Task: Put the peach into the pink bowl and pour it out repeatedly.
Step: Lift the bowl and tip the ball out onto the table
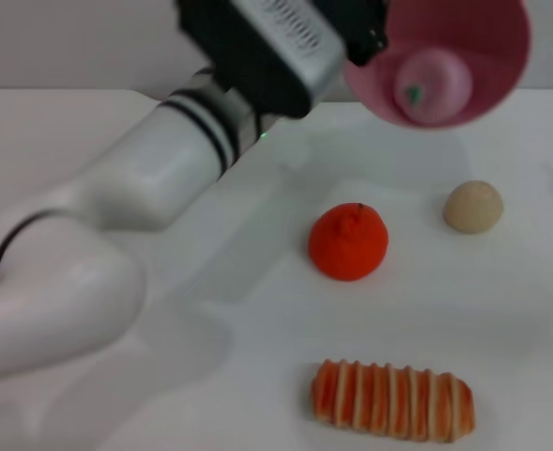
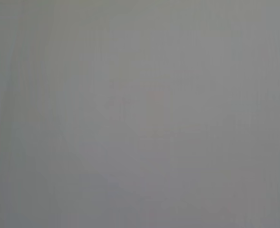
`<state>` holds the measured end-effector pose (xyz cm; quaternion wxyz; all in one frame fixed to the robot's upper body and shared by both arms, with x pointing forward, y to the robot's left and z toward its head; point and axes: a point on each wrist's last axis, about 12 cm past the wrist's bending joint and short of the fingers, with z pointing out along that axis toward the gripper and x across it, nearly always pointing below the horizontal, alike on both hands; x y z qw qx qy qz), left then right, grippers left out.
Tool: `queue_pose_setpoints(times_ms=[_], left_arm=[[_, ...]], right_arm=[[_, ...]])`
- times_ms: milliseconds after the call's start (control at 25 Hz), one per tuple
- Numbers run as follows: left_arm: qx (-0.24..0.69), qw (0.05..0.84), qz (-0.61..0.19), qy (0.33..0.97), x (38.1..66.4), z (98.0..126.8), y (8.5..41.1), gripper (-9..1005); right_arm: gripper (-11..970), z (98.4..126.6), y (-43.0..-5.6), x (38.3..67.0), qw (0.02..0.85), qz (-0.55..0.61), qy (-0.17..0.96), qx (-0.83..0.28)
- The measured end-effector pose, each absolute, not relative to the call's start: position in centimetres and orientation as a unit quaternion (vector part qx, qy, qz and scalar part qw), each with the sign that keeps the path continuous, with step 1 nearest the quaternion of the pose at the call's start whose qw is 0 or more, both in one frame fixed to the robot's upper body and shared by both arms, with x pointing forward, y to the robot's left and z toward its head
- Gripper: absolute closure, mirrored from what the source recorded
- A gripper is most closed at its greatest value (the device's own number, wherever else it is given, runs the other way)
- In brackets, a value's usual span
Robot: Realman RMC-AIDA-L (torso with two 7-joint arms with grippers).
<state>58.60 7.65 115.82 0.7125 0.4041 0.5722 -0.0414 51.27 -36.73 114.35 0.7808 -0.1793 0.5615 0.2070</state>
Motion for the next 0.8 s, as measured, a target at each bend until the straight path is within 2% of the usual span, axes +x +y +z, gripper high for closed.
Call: queue_pose_setpoints(times_ms=[280,800], left_arm=[[0.368,0.774,-0.017,0.515,56.2,115.1,8.8,957],[0.37,0.776,-0.015,0.51,55.9,115.1,8.8,957]], right_arm=[[518,114.4,-36.7,51.6,0.781,0.206,0.562,-0.178],[528,113.9,-36.6,51.7,0.775,0.213,0.571,-0.168]])
